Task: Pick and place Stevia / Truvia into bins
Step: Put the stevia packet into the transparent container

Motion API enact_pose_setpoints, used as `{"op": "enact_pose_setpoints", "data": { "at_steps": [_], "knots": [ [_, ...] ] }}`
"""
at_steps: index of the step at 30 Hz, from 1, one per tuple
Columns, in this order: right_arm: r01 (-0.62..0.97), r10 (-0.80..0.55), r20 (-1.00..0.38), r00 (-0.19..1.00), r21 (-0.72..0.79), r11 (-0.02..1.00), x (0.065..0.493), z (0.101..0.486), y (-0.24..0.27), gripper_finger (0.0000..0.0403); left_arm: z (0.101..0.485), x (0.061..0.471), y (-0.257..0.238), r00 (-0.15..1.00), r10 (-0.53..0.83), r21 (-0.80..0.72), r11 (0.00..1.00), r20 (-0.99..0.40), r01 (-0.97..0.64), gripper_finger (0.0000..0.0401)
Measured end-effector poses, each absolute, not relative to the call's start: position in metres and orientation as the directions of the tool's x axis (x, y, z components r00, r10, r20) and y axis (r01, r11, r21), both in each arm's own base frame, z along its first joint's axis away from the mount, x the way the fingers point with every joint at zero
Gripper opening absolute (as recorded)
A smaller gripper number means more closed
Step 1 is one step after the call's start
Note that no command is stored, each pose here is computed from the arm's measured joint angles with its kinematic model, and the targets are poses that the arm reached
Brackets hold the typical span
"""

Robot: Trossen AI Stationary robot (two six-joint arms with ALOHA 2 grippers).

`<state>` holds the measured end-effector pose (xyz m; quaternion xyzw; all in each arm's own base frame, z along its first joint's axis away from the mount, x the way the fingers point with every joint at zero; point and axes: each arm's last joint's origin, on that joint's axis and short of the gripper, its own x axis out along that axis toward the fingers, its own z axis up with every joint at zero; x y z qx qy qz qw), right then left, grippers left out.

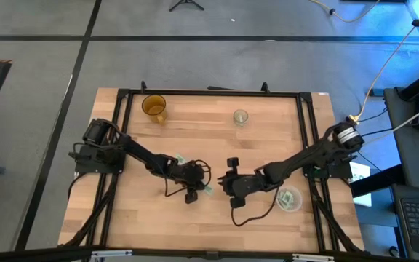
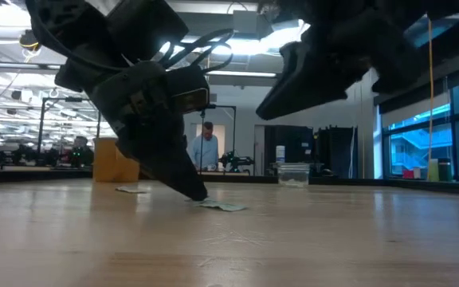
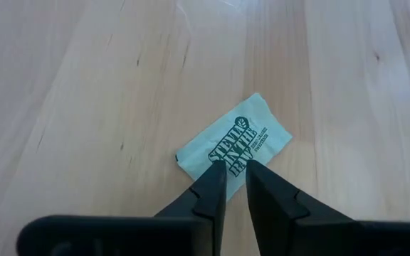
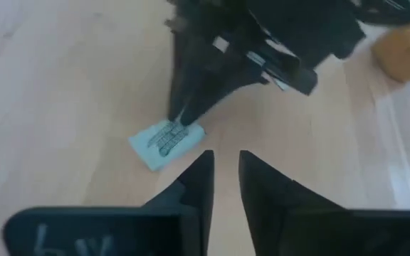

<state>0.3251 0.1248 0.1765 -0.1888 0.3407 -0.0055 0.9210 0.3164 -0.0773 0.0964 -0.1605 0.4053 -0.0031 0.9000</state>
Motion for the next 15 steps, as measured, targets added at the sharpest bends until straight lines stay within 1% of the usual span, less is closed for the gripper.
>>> {"op": "enact_pose_setpoints", "data": {
  "at_steps": [2, 5, 11, 15],
  "knots": [
    [-0.071, -0.172, -0.622, 0.764, -0.345, 0.936, 0.3277, 0.1702, 0.1244, 0.0083, 0.0962, 0.3169, -0.0764, 0.673, -0.136, -0.291, 0.949, -0.727, -0.121, 0.0055],
    [-0.069, -0.183, -0.633, 0.752, -0.351, 0.934, 0.3290, 0.1645, 0.1230, 0.0099, 0.0962, 0.3174, -0.0747, 0.674, -0.136, -0.293, 0.948, -0.726, -0.124, 0.0055],
    [-0.120, -0.183, -0.635, 0.750, -0.403, 0.907, 0.3283, 0.1652, 0.1231, 0.0113, 0.0964, 0.3181, -0.0732, 0.678, -0.130, -0.292, 0.948, -0.723, -0.130, 0.0053],
    [-0.142, -0.156, -0.645, 0.748, -0.385, 0.912, 0.3281, 0.1653, 0.1237, 0.0130, 0.0968, 0.3185, -0.0732, 0.683, -0.125, -0.290, 0.948, -0.719, -0.132, 0.0055]
  ]
}}
